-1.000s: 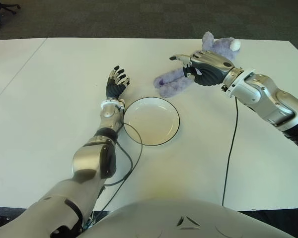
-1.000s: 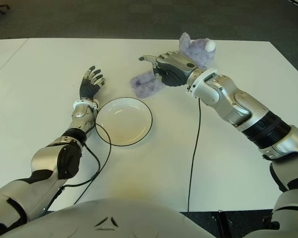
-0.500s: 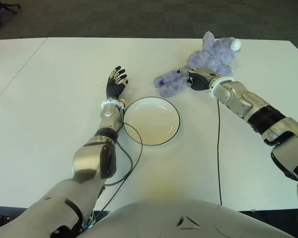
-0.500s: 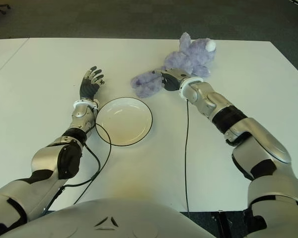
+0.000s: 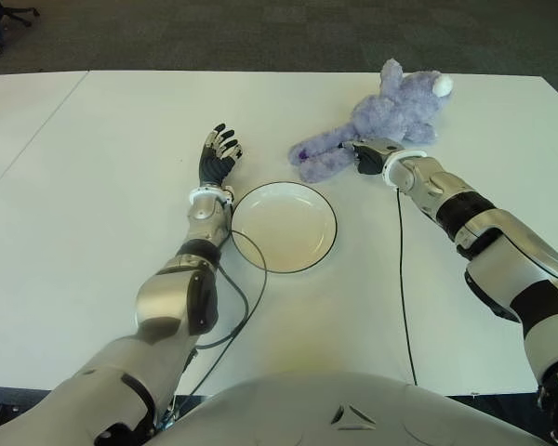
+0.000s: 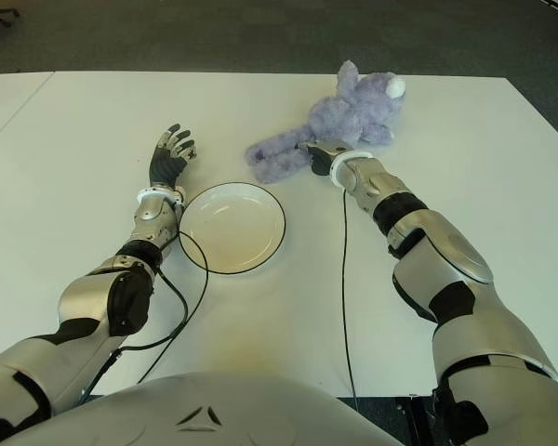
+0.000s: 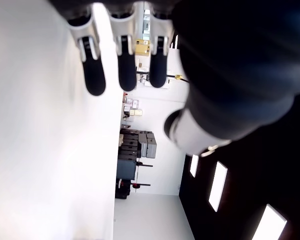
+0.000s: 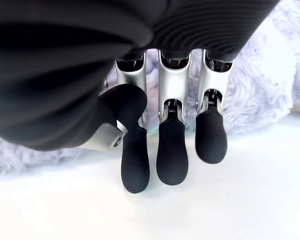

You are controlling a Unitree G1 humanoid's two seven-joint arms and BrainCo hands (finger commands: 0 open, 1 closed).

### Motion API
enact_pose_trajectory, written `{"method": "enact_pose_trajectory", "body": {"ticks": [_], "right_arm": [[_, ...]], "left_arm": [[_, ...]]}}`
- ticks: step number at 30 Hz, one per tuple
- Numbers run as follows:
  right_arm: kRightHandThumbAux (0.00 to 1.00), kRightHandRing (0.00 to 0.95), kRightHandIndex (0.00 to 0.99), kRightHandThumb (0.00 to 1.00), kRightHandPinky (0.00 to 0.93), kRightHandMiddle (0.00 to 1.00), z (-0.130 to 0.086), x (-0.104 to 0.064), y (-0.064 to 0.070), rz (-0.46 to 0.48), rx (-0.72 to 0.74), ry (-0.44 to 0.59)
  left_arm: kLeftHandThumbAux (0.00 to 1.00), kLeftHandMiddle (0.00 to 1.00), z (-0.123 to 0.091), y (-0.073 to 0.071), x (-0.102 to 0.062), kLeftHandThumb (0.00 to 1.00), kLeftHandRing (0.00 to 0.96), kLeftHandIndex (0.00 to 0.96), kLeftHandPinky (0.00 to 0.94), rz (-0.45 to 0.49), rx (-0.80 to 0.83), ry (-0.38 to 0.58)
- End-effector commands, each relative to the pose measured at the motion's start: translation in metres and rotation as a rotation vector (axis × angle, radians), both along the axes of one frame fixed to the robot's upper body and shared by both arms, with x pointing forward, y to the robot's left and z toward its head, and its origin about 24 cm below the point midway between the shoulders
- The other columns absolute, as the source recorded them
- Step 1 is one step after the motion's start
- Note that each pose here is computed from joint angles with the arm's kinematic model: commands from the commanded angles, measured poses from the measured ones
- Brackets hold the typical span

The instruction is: Put the doll into the plate.

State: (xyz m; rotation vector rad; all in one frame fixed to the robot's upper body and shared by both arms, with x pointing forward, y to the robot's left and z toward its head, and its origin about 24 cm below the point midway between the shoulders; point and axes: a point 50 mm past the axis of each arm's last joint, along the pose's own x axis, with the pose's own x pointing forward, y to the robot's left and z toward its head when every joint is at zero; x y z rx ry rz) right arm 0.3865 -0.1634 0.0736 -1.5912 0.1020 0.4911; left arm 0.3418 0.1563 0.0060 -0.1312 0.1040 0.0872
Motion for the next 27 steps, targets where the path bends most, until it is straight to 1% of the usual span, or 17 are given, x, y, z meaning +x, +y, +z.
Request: {"method": "enact_pose_trajectory", "body": {"ticks": [1, 8, 11, 14, 16, 20, 21, 23, 24, 27], "right_arm": [[0.636, 0.698, 0.0, 0.959, 0.66, 0.496, -0.014, -0.006, 0.016, 0.164, -0.007, 0.105], [0.637, 0.702, 0.0, 0.96, 0.676, 0.496, -0.013, -0.005, 0.015, 0.149, 0.014, 0.102], [0.638, 0.708, 0.0, 0.96, 0.661, 0.496, -0.014, -0.005, 0.014, 0.121, 0.035, 0.099], [0.64, 0.709, 0.0, 0.96, 0.63, 0.496, -0.018, -0.006, 0.014, 0.101, 0.049, 0.102], [0.64, 0.709, 0.0, 0.96, 0.626, 0.496, -0.022, -0.008, 0.014, 0.093, 0.054, 0.106], [0.641, 0.71, 0.0, 0.96, 0.65, 0.496, -0.028, -0.011, 0.014, 0.085, 0.062, 0.11], [0.641, 0.721, 0.0, 0.96, 0.704, 0.496, -0.031, -0.012, 0.014, 0.082, 0.065, 0.111], [0.641, 0.731, 0.002, 0.96, 0.735, 0.496, -0.039, -0.017, 0.011, 0.07, 0.084, 0.11], [0.64, 0.733, 0.016, 0.96, 0.738, 0.496, -0.041, -0.019, 0.009, 0.063, 0.092, 0.109], [0.64, 0.733, 0.02, 0.959, 0.738, 0.496, -0.045, -0.022, 0.004, 0.048, 0.116, 0.111]], "left_arm": [[0.825, 0.181, -0.072, -0.008, -0.053, 0.486, 0.198, 0.143, 0.266, -0.014, -0.079, 0.354], [0.814, 0.179, -0.072, -0.009, -0.053, 0.482, 0.201, 0.154, 0.265, -0.014, -0.078, 0.356], [0.811, 0.175, -0.072, -0.009, -0.053, 0.469, 0.194, 0.154, 0.243, -0.016, -0.084, 0.352], [0.814, 0.177, -0.072, -0.01, -0.053, 0.503, 0.195, 0.17, 0.254, -0.017, -0.093, 0.347], [0.814, 0.178, -0.072, -0.01, -0.053, 0.51, 0.196, 0.173, 0.256, -0.016, -0.096, 0.347], [0.813, 0.18, -0.073, -0.011, -0.054, 0.522, 0.198, 0.176, 0.26, -0.013, -0.1, 0.352], [0.811, 0.181, -0.073, -0.011, -0.054, 0.521, 0.203, 0.171, 0.268, -0.011, -0.1, 0.355], [0.816, 0.18, -0.073, -0.012, -0.054, 0.515, 0.201, 0.164, 0.262, -0.01, -0.101, 0.357], [0.834, 0.178, -0.073, -0.013, -0.054, 0.498, 0.195, 0.148, 0.248, -0.011, -0.102, 0.354], [0.841, 0.177, -0.073, -0.014, -0.055, 0.491, 0.193, 0.144, 0.244, -0.014, -0.106, 0.346]]}}
